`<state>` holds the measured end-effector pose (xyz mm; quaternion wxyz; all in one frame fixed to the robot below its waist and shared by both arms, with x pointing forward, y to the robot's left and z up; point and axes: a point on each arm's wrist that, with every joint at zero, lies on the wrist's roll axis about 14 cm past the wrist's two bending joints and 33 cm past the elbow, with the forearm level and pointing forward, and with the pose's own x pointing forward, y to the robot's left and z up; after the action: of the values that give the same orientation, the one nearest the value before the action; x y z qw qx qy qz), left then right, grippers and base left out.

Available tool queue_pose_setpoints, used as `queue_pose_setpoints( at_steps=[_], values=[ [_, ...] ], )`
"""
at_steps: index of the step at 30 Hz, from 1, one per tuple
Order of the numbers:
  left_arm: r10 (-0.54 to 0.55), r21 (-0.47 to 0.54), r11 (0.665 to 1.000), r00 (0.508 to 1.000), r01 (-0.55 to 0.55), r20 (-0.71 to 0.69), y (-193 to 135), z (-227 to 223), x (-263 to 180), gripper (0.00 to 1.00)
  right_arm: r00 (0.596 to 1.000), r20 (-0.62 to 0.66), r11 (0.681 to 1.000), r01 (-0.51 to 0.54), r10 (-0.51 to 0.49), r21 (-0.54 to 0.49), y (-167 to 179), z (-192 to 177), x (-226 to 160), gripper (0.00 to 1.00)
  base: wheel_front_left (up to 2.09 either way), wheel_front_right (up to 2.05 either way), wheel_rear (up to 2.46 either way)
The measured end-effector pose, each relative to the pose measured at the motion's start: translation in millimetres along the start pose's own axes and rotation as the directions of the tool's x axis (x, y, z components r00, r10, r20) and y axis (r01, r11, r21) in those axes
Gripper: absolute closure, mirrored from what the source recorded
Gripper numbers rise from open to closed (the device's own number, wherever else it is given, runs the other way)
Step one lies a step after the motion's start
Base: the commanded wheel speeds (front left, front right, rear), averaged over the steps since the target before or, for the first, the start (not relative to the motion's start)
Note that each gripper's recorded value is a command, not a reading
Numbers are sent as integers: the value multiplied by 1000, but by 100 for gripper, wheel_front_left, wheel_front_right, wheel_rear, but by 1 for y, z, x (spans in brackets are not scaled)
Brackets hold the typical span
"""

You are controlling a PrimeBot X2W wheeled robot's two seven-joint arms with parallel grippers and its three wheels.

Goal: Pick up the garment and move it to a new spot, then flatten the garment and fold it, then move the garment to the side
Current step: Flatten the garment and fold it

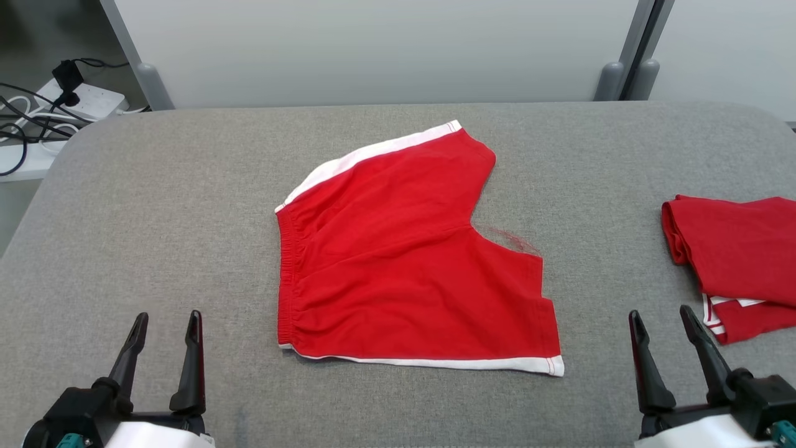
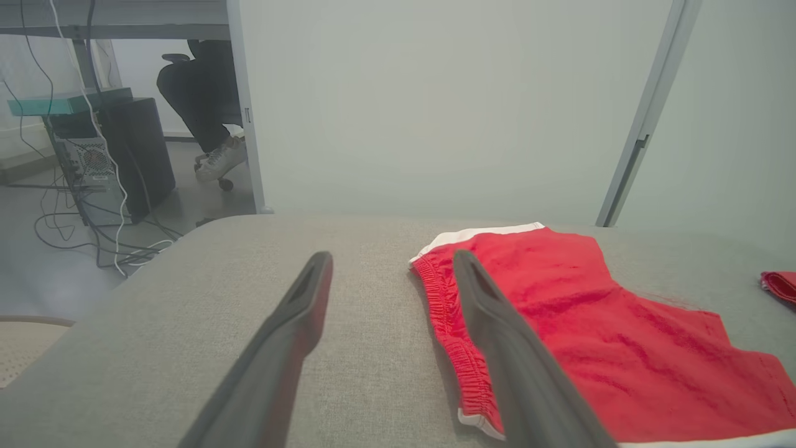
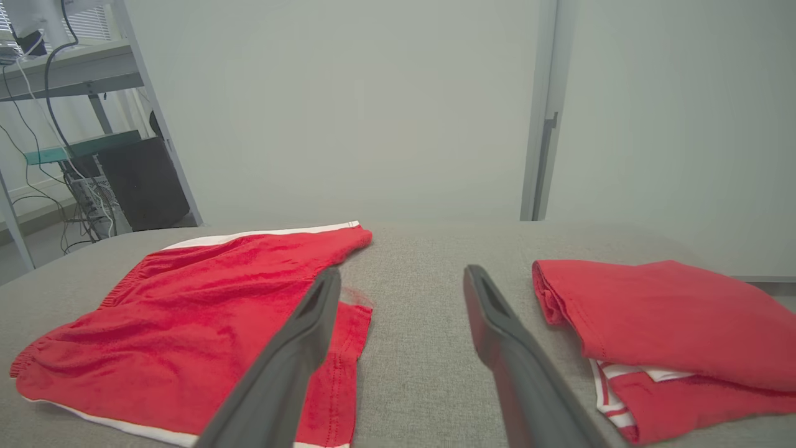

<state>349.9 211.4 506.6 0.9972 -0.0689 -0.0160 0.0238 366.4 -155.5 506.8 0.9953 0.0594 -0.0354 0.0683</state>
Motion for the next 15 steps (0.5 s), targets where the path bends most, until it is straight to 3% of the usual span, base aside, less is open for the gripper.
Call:
queue_pose_setpoints(
  at_steps=[15],
  values=[
    [-27,7,1000,1000,27,11,-4,3,1,0,1000,3,999,14,-14,34,2,5,-13,0,0,0,0]
  ],
)
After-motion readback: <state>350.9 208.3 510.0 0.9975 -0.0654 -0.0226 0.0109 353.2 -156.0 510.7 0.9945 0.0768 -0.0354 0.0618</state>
